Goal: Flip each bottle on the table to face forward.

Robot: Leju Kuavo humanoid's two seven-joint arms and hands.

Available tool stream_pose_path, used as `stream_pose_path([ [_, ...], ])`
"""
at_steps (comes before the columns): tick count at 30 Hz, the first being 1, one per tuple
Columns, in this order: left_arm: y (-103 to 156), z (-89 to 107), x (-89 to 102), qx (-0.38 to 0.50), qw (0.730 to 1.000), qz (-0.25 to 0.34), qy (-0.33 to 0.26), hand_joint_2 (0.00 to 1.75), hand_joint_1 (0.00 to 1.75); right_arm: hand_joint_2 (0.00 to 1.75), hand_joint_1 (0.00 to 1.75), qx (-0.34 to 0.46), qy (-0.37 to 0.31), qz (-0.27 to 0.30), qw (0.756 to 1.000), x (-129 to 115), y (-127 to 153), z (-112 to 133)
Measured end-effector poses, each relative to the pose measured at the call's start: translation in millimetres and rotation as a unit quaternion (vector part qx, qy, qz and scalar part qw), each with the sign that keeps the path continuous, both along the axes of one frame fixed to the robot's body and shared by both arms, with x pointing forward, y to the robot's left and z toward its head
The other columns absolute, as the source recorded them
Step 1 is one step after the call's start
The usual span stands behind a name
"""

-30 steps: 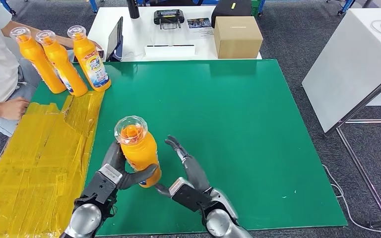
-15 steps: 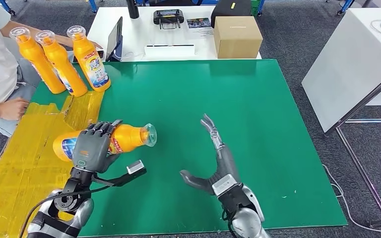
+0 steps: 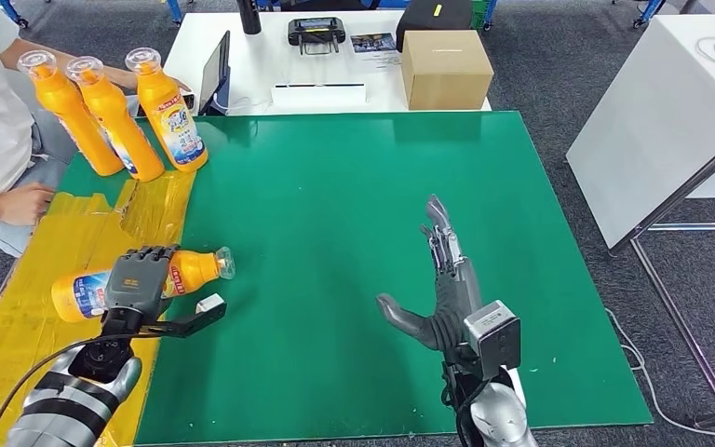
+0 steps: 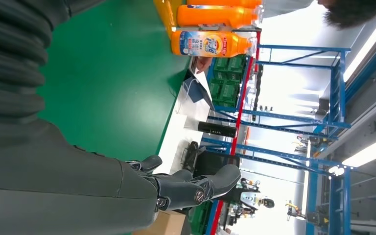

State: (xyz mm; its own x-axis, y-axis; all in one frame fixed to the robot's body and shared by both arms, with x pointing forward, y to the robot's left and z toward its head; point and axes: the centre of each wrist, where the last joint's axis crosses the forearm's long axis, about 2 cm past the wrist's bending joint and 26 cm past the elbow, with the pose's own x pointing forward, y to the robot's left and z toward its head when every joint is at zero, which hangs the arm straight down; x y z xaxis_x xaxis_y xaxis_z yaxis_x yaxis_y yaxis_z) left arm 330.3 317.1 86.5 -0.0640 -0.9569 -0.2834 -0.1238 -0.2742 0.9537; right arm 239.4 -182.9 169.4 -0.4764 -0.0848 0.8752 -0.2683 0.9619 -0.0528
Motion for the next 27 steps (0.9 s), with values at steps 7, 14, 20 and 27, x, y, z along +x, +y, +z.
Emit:
stream_pose_path([
  [7, 16, -10.7, 7.8, -0.001, 0.999, 0.023, 0.026, 1.75, 0.48, 1.75, 0.0, -0.002, -0.003, -0.003, 1.0, 0, -2, 1],
  [14, 27, -21.5, 7.5, -0.031, 0.999, 0.033, 0.01, 1.75, 0.0, 1.75, 0.0, -0.005, -0.003, -0.004, 1.0, 1, -4, 0],
  [20, 26, -25.5, 5.7, -0.051, 0.998, 0.039, -0.001, 1.75, 0.0, 1.75, 0.0, -0.005, -0.003, -0.005, 1.0, 1, -5, 0],
  [27, 23, -28.2, 1.1, -0.076, 0.996, 0.034, -0.017, 1.75, 0.0, 1.75, 0.0, 0.001, 0.003, -0.003, 1.0, 1, -6, 0],
])
